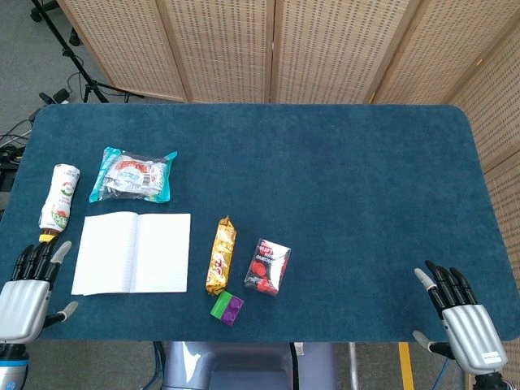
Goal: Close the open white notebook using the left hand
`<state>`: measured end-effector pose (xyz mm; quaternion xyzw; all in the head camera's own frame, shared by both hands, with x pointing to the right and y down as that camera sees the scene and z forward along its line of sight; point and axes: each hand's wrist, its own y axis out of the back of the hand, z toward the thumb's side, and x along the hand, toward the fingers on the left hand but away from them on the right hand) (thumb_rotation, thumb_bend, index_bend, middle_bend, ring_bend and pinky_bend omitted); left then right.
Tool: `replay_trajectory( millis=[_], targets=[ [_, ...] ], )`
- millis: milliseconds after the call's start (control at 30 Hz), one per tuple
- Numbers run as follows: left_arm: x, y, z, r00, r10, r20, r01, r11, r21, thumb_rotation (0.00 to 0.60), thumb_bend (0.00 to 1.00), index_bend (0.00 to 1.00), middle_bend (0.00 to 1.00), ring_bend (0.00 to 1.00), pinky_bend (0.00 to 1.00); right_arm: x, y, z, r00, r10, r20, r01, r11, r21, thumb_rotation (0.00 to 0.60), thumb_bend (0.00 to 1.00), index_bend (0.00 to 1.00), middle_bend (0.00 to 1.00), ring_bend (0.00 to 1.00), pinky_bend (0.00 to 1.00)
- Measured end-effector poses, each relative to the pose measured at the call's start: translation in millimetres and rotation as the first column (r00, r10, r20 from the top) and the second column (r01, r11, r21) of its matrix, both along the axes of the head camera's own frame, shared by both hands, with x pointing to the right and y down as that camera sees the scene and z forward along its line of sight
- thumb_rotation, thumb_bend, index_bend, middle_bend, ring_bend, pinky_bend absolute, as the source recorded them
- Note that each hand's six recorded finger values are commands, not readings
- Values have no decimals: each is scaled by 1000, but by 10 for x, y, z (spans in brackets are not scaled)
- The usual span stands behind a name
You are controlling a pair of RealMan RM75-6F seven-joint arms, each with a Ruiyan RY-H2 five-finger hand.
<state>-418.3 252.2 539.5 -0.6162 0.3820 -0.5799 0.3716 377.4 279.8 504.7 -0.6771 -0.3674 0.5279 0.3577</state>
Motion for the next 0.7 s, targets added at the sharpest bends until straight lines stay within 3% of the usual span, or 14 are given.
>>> replay_trajectory(
  millis=[267,700],
  targets=[
    [-101,60,313,997,-11,70,15,998,-65,600,101,0,0,0,0,-24,12,16,1000,-11,8,11,1000,-9,600,40,0,0,0,0],
    [-168,78,707,996,-9,94,21,991,-132,600,104,0,0,0,0,-25,10,-29,1000,-9,20,9,1000,3,600,41,0,0,0,0]
  ],
)
